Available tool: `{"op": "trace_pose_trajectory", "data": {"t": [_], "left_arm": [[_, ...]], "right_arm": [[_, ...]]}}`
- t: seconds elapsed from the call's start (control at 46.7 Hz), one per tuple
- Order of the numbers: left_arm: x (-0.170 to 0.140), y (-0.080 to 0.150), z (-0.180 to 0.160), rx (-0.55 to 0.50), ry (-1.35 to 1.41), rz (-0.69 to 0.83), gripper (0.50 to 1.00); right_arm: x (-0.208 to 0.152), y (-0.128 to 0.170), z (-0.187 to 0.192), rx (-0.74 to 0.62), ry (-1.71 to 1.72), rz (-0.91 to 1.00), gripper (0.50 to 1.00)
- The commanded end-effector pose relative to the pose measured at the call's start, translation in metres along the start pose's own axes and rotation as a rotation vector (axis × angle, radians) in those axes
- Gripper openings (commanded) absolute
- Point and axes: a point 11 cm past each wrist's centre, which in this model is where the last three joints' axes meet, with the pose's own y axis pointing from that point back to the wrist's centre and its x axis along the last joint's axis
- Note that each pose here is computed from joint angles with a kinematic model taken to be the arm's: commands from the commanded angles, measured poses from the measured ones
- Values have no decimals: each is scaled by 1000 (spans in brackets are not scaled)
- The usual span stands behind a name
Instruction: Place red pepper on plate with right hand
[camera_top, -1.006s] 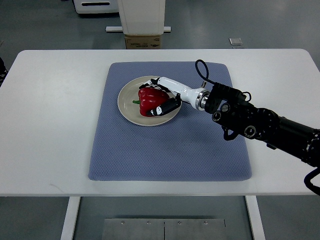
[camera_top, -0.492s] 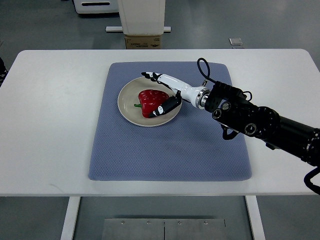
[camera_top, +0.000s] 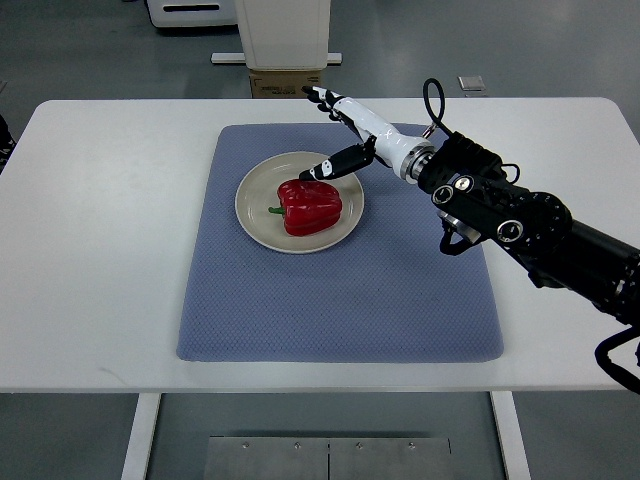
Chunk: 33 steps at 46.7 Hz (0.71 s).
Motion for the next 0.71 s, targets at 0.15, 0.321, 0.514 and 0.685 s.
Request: {"op": "trace_pose_trajectory", "data": {"t": [0.15,0.321,0.514,0.685], "left_arm": [[0,0,0,0,0,0,1000],[0,0,0,0,0,0,1000],[0,0,0,1,0,0,1000],[0,0,0,0,0,0,1000]], "right_arm": [[26,5,11,-40,-141,146,991],[44,13,24,-72,-246,266,991],[63,25,40,-107,-362,394,991],[81,35,50,-133,-463,502,993]]}}
